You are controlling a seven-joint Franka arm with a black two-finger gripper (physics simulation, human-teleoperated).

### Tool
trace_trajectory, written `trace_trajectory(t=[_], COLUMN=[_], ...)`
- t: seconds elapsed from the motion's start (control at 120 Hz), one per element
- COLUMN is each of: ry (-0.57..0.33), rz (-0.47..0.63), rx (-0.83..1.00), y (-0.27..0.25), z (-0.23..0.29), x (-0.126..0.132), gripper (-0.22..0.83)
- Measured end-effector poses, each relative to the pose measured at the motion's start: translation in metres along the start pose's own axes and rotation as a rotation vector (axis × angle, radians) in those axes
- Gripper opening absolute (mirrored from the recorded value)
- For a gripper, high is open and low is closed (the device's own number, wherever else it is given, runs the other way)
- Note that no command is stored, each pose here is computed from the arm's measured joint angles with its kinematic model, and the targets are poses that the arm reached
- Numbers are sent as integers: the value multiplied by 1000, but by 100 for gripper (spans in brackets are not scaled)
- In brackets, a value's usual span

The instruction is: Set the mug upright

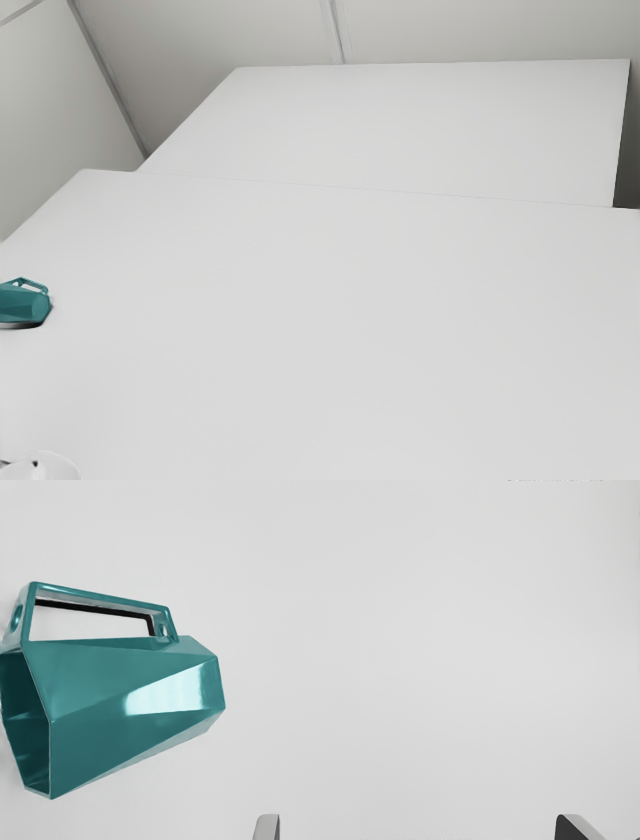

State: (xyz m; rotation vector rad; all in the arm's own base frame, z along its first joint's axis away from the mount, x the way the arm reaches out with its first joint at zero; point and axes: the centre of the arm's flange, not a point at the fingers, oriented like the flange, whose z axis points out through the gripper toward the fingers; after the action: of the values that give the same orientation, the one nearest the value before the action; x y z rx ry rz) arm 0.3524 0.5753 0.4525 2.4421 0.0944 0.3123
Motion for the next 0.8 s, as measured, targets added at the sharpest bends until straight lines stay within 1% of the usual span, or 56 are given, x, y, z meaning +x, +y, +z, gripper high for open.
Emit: trace_trajectory(t=[0.1,0.175,0.317,0.392,0.558,0.8], ry=[33,54,77,87,116,149], rz=[8,27,71,81,86,99], rx=[-22,-27,-56,-58,-46,-18], y=[-31,-49,-80,-92,-115,-131], z=[1,6,36,47,63,74], x=[-18,-22,-13,-13,-15,-12], gripper=[61,61,61,61,61,61])
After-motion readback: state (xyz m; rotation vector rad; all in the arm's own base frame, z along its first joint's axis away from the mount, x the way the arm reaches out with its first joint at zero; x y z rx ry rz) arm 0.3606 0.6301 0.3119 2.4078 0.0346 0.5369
